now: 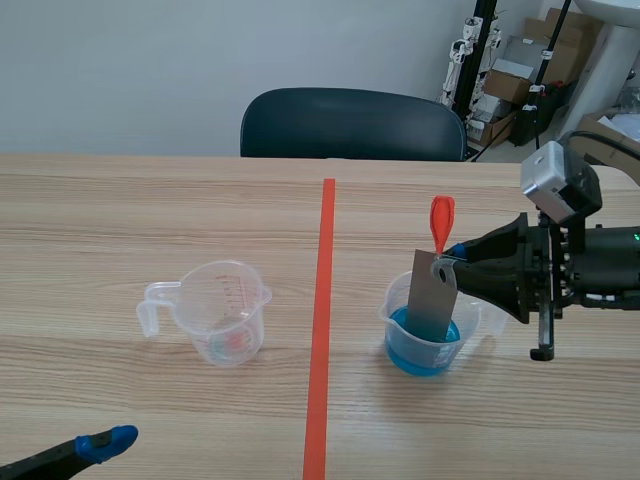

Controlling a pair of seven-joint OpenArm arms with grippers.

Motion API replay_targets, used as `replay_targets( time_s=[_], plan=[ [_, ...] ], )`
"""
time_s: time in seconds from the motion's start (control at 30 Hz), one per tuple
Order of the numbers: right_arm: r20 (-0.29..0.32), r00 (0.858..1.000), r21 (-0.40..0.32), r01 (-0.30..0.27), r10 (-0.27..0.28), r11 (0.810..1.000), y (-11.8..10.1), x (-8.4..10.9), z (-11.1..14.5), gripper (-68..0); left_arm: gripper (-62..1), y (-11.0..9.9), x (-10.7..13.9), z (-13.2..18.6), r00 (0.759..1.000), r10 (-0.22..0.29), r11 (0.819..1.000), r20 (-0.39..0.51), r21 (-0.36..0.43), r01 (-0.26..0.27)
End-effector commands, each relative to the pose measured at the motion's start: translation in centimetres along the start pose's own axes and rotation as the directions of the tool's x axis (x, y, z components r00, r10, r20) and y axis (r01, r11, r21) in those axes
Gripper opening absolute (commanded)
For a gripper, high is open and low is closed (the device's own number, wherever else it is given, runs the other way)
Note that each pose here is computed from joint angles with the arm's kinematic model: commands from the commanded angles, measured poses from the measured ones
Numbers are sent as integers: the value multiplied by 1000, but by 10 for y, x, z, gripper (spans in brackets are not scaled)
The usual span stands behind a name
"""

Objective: Do the redox reaction experiment. raise the plate out of the solution

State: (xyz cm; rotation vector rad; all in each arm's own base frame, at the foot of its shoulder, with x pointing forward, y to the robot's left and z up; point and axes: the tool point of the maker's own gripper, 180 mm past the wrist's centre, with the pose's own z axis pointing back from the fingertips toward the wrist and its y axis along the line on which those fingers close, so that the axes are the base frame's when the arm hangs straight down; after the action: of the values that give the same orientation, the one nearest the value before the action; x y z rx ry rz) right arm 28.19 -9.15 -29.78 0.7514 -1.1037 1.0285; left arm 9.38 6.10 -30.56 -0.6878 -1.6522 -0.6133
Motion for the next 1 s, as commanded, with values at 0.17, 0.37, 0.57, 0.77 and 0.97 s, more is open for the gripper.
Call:
replay_targets(
  time_s=[0.17,0.37,0.57,0.77,0.97],
  plan=[
    [9,1000,-3,-17,17,1000,-4,7,4,-669,14,3,9,-4,999,-15,1000,41,9,15],
    [31,999,-7,-19,19,1000,-5,11,6,-669,14,4,10,-4,999,-17,1000,45,10,16],
    [53,998,5,-44,44,999,-3,23,10,-669,14,7,12,-4,998,-16,1000,57,24,15],
    [55,997,17,-63,62,998,-1,29,13,-669,14,7,12,-4,998,-16,1000,59,26,14],
    [59,995,26,-78,76,997,1,35,14,-669,14,6,12,-3,998,-14,1000,55,24,13]
  ],
)
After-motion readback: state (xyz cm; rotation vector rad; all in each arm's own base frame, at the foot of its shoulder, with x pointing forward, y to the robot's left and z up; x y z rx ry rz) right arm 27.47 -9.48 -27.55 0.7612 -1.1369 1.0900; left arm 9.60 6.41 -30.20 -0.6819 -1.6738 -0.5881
